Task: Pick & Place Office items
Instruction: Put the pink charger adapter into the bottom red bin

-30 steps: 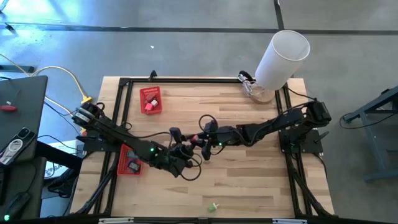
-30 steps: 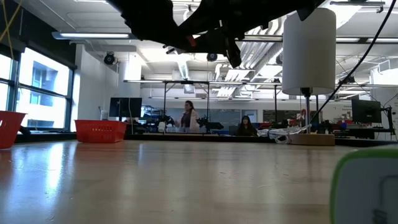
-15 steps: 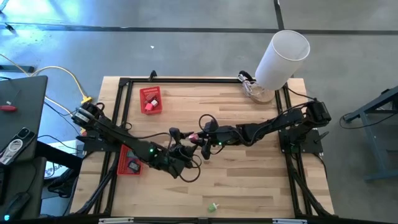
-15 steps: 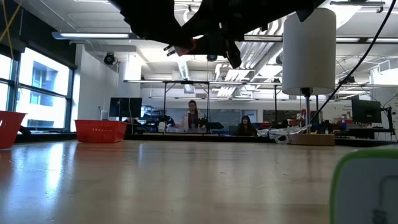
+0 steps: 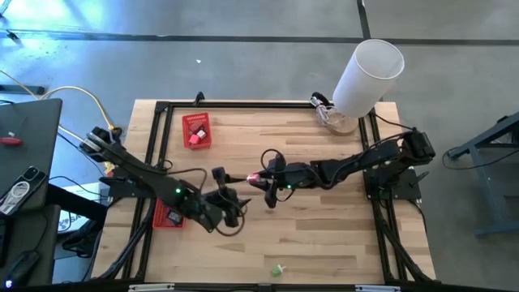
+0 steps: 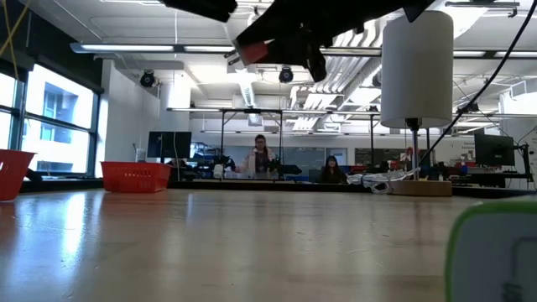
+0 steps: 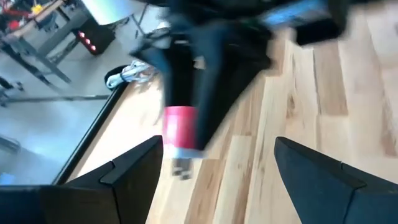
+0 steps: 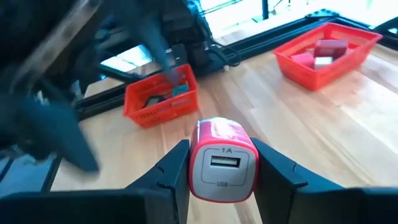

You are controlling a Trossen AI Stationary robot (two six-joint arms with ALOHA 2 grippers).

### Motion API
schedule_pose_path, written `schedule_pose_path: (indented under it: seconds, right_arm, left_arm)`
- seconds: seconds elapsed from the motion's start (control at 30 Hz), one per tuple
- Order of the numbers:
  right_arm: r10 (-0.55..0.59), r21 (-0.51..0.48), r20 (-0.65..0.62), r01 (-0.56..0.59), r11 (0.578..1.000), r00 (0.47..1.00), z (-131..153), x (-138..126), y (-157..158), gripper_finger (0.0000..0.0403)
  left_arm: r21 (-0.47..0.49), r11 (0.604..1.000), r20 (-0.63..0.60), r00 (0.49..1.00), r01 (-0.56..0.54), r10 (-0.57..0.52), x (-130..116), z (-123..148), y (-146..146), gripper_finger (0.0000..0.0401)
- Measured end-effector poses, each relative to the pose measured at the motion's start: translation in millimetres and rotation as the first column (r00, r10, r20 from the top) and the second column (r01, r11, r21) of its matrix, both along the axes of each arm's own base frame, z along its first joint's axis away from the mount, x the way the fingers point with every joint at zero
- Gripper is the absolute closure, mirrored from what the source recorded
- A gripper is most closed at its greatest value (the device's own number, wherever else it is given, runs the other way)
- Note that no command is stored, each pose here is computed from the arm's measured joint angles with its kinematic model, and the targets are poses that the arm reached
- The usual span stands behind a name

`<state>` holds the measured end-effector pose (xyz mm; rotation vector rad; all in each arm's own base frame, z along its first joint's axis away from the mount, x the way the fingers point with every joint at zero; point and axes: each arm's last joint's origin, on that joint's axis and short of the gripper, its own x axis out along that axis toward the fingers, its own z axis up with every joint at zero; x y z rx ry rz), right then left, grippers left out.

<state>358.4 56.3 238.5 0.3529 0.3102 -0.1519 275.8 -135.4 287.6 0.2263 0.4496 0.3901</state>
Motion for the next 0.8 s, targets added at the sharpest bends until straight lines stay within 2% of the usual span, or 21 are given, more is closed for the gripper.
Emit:
schedule_pose_path:
  seconds: [0.13,0.23,0.33,0.47,0.67,0.8]
  right_arm:
    - [0.043,-0.049,-0.007,-0.044,0.998,0.999,0.0,-1.6,8.5,0.0283]
    - [0.077,-0.095,-0.01,-0.078,0.992,0.997,0.8,-3.5,16.4,0.0283]
    - [0.114,-0.147,-0.016,-0.115,0.982,0.993,1.0,-5.3,24.6,0.0283]
    - [0.159,-0.232,-0.014,-0.158,0.96,0.987,2.3,-8.7,39.3,0.0283]
    - [0.197,-0.347,0.011,-0.182,0.92,0.98,25.0,-10.1,67.9,0.0283]
    - [0.152,-0.438,-0.034,-0.151,0.886,0.988,37.2,-13.5,82.5,0.0283]
  left_arm:
    - [-0.069,0.997,0.034,0.999,-0.018,0.021,-14.6,14.5,6.5,0.0103]
    - [-0.155,0.988,0.041,0.999,0.009,-0.003,-25.1,23.7,11.3,0.0103]
    - [-0.27,0.96,0.03,0.997,0.07,-0.064,-31.9,30.6,17.5,0.0103]
    - [-0.345,0.929,0.008,0.99,0.136,-0.142,-34.4,34.0,23.0,0.0103]
    - [-0.455,0.881,-0.026,0.987,0.131,-0.16,-24.6,29.7,38.0,0.0103]
    - [-0.561,0.814,-0.01,0.982,0.151,-0.189,-16.8,30.0,49.4,0.0103]
